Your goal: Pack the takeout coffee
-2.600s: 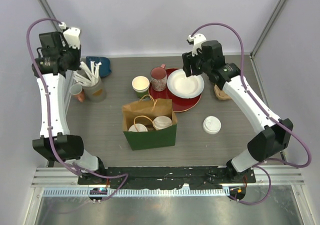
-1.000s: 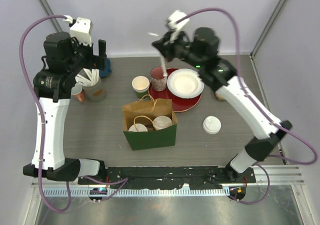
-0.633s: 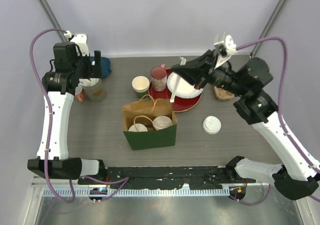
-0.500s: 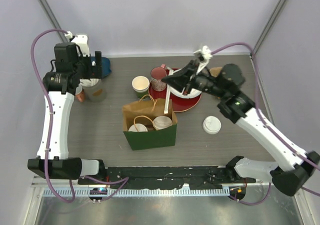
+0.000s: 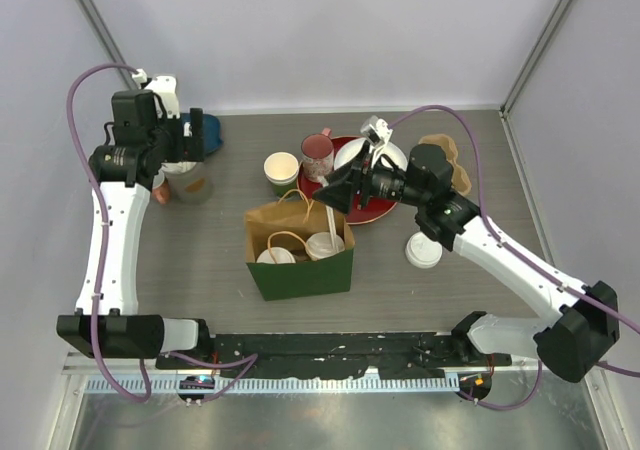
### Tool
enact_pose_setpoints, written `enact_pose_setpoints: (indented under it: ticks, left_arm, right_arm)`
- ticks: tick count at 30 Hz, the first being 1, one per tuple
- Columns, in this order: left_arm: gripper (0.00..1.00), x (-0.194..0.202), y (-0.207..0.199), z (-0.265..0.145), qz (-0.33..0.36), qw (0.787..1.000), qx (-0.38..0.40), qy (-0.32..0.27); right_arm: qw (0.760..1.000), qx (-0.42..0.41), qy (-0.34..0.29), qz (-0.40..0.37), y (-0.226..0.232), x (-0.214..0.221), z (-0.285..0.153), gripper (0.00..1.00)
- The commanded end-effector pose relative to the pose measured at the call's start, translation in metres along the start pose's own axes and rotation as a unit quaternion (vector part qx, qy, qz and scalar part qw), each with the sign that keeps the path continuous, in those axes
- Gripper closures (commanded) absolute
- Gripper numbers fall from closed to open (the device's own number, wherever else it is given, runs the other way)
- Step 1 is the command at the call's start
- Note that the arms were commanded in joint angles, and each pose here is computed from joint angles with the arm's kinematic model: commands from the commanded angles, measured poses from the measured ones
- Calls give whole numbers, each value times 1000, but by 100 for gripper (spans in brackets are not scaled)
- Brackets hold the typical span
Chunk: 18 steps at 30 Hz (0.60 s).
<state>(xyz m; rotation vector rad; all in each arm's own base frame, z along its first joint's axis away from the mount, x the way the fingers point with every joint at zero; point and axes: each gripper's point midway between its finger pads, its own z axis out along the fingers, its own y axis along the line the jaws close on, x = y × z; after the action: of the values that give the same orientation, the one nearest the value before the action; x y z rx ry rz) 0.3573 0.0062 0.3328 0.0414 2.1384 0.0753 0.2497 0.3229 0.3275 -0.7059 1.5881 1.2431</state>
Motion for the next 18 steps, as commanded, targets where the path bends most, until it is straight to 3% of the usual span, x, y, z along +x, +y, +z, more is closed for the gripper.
enact_pose_setpoints:
  ticks: [1,3,5,9,11,15,18]
  left_arm:
    - [1,-6,3,3,2,1000,-3,-19]
    - [2,-3,3,9,6,1000,-3,-13]
    - [4,-3,14,16,1,1000,-16,-13]
    - [35,-7,29,42,6,999,-31,-5]
    - [39,-3,41,65,0,999,-42,12]
    - [56,-9,57,101,8,998,-52,20]
    - [59,-3,54,131,34,998,-33,33]
  right_arm:
    - [997,-10,-36,-63,25,-43,-14,27]
    - [997,16,-37,-70,19,-50,-17,19]
    - [995,22,-50,-86,24,-66,-21,18]
    - [991,49,-70,-105,20,-83,-30,16]
    - [988,63,-78,-116,17,-88,-34,16]
    - [987,74,-78,-120,12,-88,-37,16]
    - [987,76,-76,-119,10,-85,-37,16]
